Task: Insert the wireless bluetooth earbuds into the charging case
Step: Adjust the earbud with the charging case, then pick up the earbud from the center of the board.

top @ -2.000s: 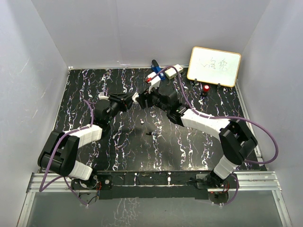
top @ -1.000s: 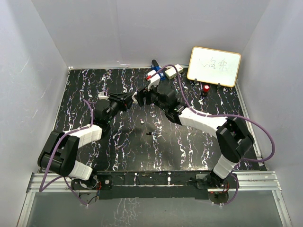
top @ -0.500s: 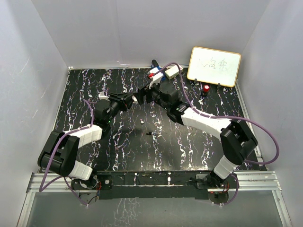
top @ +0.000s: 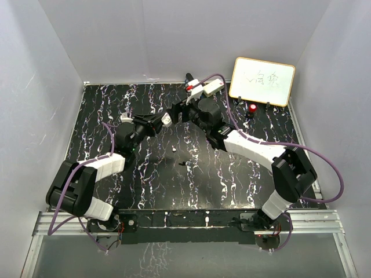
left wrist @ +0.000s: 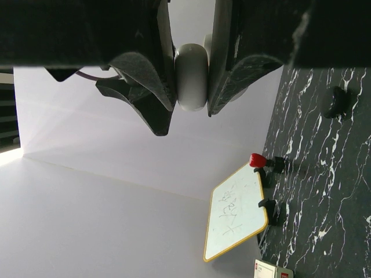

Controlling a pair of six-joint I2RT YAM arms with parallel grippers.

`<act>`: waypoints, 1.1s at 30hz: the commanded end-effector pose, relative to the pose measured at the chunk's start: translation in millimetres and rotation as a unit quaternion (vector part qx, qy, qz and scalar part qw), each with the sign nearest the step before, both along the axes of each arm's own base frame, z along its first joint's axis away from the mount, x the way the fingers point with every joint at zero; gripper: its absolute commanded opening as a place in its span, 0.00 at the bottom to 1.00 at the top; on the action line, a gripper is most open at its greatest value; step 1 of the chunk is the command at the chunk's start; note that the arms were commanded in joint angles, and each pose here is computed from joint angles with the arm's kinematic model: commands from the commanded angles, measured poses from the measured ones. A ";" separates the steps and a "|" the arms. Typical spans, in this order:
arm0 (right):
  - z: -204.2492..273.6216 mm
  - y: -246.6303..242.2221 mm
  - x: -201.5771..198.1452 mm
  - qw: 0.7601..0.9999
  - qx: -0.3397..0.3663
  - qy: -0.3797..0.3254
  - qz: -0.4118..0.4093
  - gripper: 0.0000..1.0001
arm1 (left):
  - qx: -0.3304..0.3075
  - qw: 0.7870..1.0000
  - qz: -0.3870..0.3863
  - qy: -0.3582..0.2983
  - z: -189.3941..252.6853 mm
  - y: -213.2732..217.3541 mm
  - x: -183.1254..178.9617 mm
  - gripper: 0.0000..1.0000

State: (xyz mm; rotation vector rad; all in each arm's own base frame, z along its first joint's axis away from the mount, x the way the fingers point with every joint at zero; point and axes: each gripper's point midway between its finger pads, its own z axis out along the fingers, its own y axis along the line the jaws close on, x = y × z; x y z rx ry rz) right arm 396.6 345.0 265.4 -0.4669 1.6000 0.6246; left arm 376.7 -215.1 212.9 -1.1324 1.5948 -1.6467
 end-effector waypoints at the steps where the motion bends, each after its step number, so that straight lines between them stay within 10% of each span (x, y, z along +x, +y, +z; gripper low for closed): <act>1: 35.7 -40.7 18.5 0.996 0.025 -0.014 -0.082 0.73 | -0.012 1.000 0.006 -0.026 18.7 8.2 -8.9 0.00; 12: -79.4 -40.7 -0.4 0.981 -0.078 0.180 -0.002 0.60 | -0.002 0.993 0.114 -0.042 20.1 74.2 -5.7 0.00; 33: -180.1 22.1 -45.8 0.951 -0.213 0.224 0.012 0.65 | -0.002 0.992 0.122 -0.028 7.0 88.1 -23.9 0.00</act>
